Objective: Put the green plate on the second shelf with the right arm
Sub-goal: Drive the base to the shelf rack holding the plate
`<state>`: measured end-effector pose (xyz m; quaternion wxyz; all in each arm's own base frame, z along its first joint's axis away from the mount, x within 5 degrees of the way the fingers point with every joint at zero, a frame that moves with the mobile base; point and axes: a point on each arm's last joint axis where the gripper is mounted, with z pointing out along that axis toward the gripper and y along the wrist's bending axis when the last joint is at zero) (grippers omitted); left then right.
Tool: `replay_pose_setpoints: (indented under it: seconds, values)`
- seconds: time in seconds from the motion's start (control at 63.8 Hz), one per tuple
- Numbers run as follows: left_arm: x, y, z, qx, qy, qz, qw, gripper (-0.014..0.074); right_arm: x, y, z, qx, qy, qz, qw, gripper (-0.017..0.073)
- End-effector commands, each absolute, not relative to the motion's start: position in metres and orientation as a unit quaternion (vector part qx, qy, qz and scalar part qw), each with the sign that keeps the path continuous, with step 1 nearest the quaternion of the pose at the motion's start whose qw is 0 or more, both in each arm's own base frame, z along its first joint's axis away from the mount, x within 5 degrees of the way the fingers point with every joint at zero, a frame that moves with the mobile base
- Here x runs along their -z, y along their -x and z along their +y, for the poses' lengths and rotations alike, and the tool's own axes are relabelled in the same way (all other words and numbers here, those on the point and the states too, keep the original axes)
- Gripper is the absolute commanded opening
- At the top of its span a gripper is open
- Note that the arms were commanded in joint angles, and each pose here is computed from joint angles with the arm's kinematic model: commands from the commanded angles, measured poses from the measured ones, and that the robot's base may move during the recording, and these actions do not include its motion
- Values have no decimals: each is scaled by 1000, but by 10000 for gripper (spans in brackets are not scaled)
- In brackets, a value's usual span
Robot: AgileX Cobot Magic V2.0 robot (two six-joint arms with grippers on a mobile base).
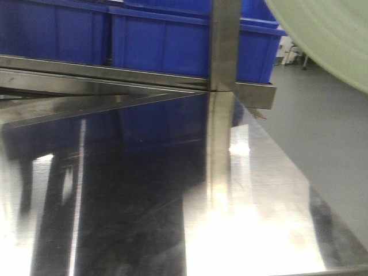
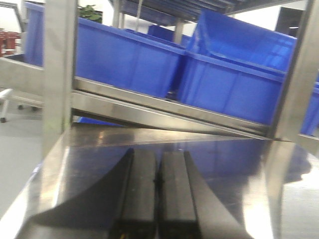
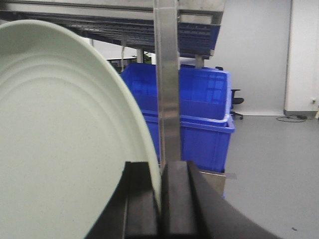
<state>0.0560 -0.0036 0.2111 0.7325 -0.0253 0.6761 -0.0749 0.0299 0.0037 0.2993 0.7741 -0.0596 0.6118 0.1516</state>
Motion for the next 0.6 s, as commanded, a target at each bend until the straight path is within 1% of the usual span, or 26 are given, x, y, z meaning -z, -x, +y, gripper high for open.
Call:
replay_pose_setpoints:
  seconds: [0.0,0.58]
  values:
    - [-206,-56,-3,76,28,654,752,130,-316,-25,7,-168,75,567,803,56]
    - [-206,-56,-3,76,28,654,752,130,-316,-25,7,-168,75,567,803,56]
